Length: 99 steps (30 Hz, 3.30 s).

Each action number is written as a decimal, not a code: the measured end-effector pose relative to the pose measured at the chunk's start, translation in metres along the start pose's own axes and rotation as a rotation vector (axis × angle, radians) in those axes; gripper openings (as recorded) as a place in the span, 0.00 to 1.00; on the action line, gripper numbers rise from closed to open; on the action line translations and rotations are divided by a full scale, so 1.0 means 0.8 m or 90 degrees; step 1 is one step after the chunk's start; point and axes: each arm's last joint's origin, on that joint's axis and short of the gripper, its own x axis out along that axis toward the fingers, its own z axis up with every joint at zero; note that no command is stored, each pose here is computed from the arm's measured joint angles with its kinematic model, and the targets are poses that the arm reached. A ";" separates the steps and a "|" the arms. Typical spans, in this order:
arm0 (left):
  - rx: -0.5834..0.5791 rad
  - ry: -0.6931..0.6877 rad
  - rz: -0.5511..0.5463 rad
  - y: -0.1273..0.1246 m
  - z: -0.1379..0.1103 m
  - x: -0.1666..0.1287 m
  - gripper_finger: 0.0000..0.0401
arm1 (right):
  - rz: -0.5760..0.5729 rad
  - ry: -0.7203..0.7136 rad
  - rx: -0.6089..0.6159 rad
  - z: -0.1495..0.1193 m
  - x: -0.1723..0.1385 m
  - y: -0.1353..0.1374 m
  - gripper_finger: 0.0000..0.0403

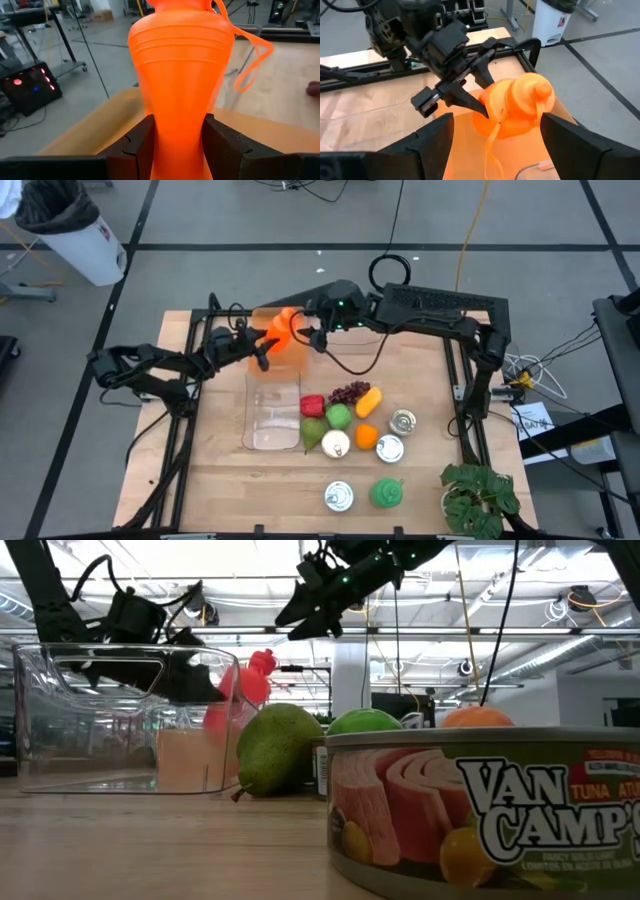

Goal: Pick & Place Food Item
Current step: Put the orange tumbler into the orange bin

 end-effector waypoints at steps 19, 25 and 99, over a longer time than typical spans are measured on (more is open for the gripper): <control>-0.014 -0.202 -0.169 -0.034 0.038 -0.007 0.37 | 0.050 -0.036 -0.024 -0.024 0.009 0.018 0.69; -0.037 -0.249 -0.242 -0.037 0.047 -0.011 0.37 | 0.116 -0.085 -0.054 -0.015 0.010 0.040 0.69; -0.019 -0.060 -0.353 -0.036 0.161 -0.069 0.40 | 0.112 -0.008 -0.150 -0.038 0.018 0.105 0.41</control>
